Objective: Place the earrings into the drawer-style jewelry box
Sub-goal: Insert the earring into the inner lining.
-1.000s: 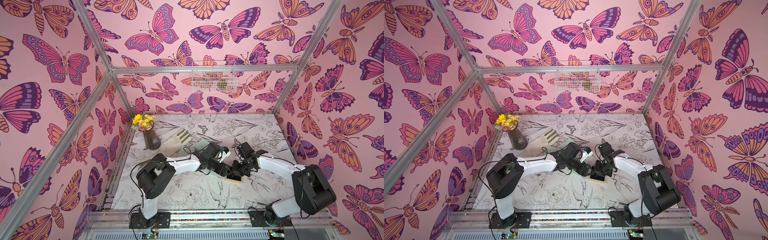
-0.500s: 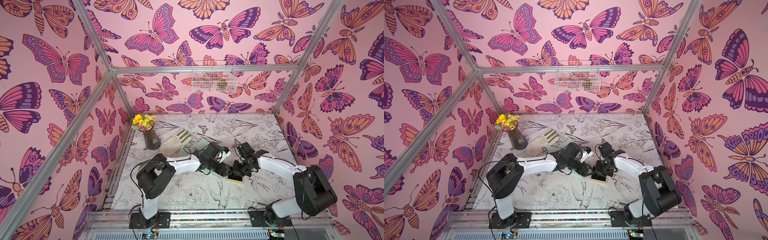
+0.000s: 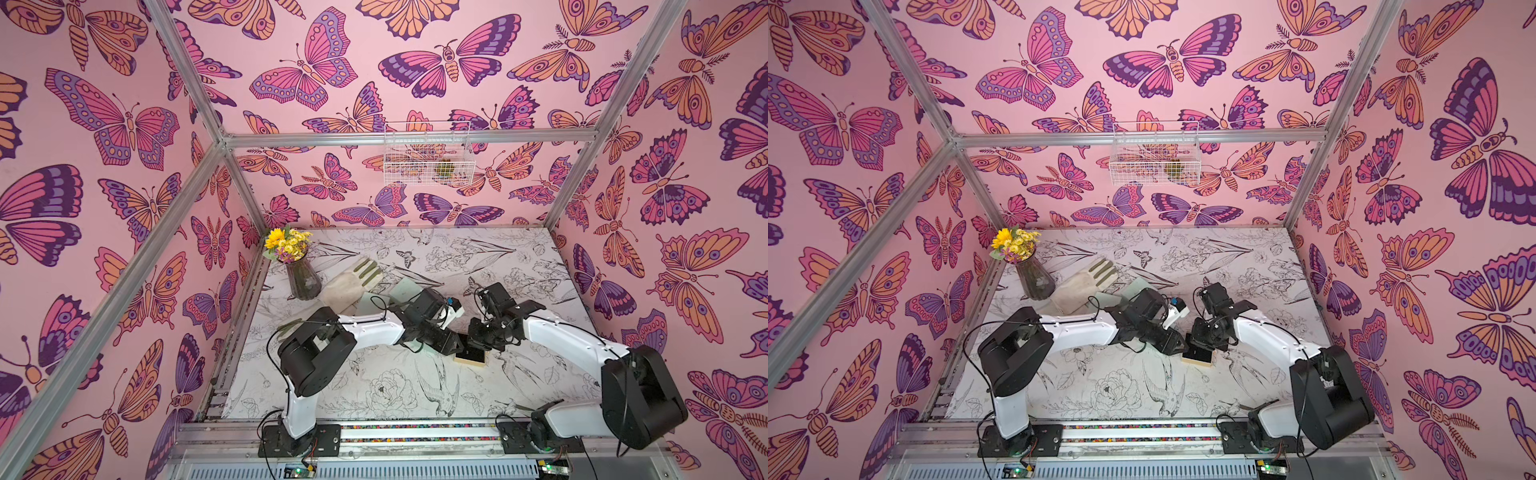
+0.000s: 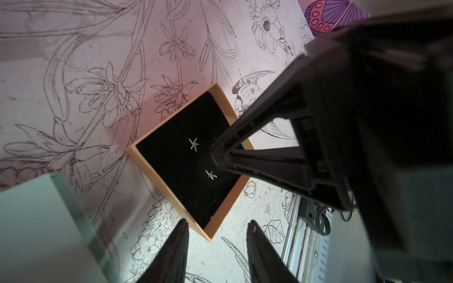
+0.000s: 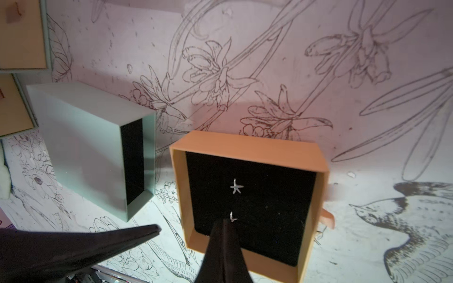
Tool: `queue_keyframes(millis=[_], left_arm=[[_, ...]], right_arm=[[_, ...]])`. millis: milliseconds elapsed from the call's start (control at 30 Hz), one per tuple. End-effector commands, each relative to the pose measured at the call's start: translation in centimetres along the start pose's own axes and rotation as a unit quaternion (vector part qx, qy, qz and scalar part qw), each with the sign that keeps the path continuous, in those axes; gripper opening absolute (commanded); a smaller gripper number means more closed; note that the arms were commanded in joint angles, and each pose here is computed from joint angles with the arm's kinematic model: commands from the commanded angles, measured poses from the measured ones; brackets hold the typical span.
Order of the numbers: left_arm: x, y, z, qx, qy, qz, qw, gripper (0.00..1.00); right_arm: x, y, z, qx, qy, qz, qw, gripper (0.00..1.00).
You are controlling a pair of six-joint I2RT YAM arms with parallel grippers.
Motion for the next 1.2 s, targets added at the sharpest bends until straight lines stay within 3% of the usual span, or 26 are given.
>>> queue_keyframes(millis=[0, 200, 467, 1167], left_arm=[[0.0, 0.7, -1.0, 0.002, 0.005, 0.005, 1.0, 0.4], [-0.1, 1.8, -1.1, 0.036, 0.0, 0.015, 0.999, 0.36], [-0.9, 2.7, -2.2, 0.03, 0.019, 0.032, 0.999, 0.35], [-3.0, 5.3, -2.5, 0.087, 0.065, 0.066, 0.992, 0.22]], right_arm=[[-0.1, -0.4, 0.3, -0.011, 0.002, -0.007, 1.0, 0.06], [-0.2, 0.3, -0.1, 0.011, 0.014, -0.004, 1.0, 0.13], [-0.2, 0.1, -1.2, -0.002, 0.035, -0.005, 0.999, 0.2], [-0.2, -1.2, -1.1, -0.042, 0.026, -0.008, 0.999, 0.01]])
Point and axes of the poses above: each gripper's point midway between its finger pads, its own z axis back along the fingers, its own y axis along the line the jaws close on, x = y × z, the point moved 4 cm from there along z, back along the fingers, and after that the axes turned 3 degrees about -z, right-handed, at the moved point
